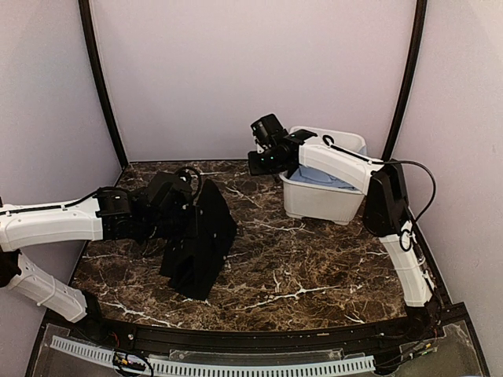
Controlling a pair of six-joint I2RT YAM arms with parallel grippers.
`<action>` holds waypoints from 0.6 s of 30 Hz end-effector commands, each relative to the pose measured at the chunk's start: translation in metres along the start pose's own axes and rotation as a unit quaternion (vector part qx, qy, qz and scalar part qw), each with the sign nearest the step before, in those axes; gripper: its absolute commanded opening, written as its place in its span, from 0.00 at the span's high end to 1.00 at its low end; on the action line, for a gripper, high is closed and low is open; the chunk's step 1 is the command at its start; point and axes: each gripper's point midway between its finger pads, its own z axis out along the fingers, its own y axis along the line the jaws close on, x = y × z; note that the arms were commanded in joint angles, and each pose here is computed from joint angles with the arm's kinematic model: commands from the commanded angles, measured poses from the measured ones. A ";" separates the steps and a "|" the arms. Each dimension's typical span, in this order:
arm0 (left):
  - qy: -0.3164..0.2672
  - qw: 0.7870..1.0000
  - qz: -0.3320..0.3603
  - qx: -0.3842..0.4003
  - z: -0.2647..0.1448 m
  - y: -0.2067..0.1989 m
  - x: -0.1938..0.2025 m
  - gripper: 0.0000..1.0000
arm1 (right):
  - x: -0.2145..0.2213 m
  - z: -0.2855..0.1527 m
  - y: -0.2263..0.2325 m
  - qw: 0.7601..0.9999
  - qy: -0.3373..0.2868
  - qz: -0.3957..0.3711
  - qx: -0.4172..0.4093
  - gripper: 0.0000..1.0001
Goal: Fold and stack the long sleeve shirts
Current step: Move the bin to the corner of the board.
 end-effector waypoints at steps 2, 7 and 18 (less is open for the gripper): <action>-0.012 1.000 -0.009 0.010 -0.005 -0.004 -0.007 1.00 | 0.032 0.005 -0.066 0.989 0.042 -0.003 0.138 0.62; -0.007 1.000 -0.008 0.016 -0.002 -0.009 -0.006 1.00 | 0.036 -0.002 -0.108 0.985 0.045 0.021 0.168 0.62; -0.002 1.000 -0.006 0.022 -0.001 -0.011 -0.003 1.00 | 0.030 -0.025 -0.193 0.975 0.039 0.066 0.210 0.59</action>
